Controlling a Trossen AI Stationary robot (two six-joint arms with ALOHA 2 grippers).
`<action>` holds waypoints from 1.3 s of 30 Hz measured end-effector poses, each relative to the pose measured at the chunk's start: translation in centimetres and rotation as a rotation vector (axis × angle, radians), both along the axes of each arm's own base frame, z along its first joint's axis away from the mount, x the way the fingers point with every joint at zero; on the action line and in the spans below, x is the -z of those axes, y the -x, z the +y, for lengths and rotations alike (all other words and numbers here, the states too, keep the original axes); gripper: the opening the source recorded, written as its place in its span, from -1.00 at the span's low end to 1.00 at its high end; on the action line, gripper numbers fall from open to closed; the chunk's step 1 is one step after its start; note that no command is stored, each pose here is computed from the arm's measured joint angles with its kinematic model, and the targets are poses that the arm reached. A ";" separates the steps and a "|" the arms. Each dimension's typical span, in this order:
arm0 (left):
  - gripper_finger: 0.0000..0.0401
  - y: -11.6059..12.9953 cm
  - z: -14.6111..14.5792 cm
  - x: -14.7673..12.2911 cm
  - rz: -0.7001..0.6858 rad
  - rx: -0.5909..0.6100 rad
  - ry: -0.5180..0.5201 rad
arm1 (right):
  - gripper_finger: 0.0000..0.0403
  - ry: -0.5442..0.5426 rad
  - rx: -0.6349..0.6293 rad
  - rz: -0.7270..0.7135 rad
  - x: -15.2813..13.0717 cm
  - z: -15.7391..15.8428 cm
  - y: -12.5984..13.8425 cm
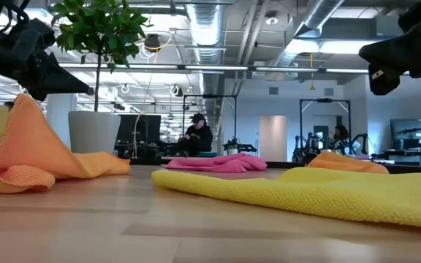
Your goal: Fold microfiber towels
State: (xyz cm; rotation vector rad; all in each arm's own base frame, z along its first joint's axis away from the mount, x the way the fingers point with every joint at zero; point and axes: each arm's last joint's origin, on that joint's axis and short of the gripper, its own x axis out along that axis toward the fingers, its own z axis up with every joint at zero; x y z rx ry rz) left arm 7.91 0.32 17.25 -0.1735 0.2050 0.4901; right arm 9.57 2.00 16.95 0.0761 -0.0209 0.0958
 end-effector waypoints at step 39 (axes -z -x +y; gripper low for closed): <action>-0.95 -0.4 0.0 -1.8 -0.225 -0.019 0.060 | -0.78 0.000 0.000 0.000 0.0 0.0 0.0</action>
